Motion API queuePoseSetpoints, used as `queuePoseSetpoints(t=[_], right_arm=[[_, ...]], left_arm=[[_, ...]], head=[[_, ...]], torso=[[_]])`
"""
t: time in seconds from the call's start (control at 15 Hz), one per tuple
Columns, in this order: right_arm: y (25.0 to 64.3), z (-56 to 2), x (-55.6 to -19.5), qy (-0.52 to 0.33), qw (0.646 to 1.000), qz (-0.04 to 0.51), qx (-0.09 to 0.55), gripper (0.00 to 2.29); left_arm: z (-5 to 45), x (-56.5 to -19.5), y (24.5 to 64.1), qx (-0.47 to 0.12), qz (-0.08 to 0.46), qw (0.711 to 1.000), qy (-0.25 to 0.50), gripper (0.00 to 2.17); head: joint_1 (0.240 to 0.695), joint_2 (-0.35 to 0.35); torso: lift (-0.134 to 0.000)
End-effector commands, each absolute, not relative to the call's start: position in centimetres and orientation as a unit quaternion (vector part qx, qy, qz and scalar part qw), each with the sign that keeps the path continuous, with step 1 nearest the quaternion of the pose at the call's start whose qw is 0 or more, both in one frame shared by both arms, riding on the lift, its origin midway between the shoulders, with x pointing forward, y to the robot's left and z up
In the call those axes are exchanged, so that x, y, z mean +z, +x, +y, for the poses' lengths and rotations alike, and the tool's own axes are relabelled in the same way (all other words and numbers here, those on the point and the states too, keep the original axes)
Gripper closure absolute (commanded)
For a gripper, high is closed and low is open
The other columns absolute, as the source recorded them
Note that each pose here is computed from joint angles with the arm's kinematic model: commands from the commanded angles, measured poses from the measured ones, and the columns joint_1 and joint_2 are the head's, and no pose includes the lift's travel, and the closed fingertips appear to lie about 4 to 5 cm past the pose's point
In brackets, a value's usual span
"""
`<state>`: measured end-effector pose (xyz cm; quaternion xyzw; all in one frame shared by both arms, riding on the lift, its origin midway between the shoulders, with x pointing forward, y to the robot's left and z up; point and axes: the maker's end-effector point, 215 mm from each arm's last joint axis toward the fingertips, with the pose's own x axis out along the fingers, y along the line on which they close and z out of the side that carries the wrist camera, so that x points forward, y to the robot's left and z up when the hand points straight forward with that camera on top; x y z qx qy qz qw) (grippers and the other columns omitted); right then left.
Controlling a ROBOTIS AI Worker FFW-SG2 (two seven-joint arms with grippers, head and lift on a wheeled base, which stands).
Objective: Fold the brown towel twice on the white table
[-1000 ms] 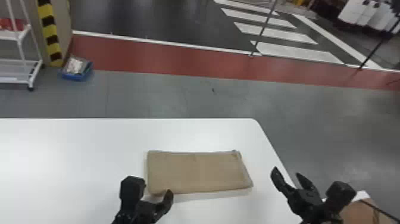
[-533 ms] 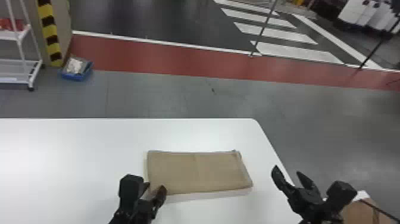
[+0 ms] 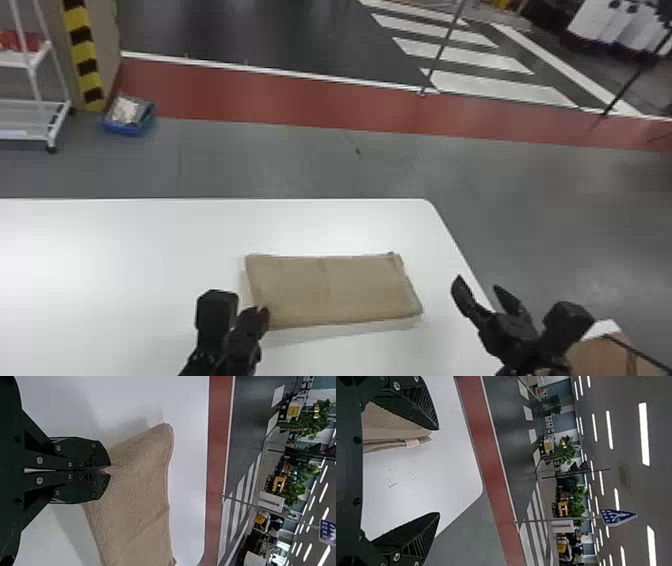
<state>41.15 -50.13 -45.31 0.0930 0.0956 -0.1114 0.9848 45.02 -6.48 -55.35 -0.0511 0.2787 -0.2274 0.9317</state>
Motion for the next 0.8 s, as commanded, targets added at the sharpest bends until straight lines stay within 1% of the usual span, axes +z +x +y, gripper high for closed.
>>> queuePoseSetpoints(t=[0.0, 0.27, 0.67, 0.73], right_arm=[[41.4, -49.5, -45.1, 0.093, 0.986, 0.093, -0.107, 0.13], [41.9, -48.6, -45.2, 0.093, 0.986, 0.095, -0.102, 0.13], [42.3, -47.8, -45.4, 0.092, 0.986, 0.099, -0.096, 0.13], [42.5, -47.4, -45.5, 0.092, 0.986, 0.100, -0.094, 0.13]], left_arm=[[-3.7, -55.2, 45.0, -0.209, 0.296, 0.931, -0.055, 1.44], [2.4, -55.4, 44.8, -0.169, 0.330, 0.927, -0.052, 1.44], [10.4, -54.5, 44.3, -0.110, 0.329, 0.937, -0.049, 1.44], [11.4, -54.8, 43.9, -0.103, 0.333, 0.936, -0.048, 1.44]], head=[[0.695, -0.350], [0.695, -0.350], [0.695, -0.350], [0.695, -0.350]], torso=[[0.000], [0.000], [0.000], [0.000]])
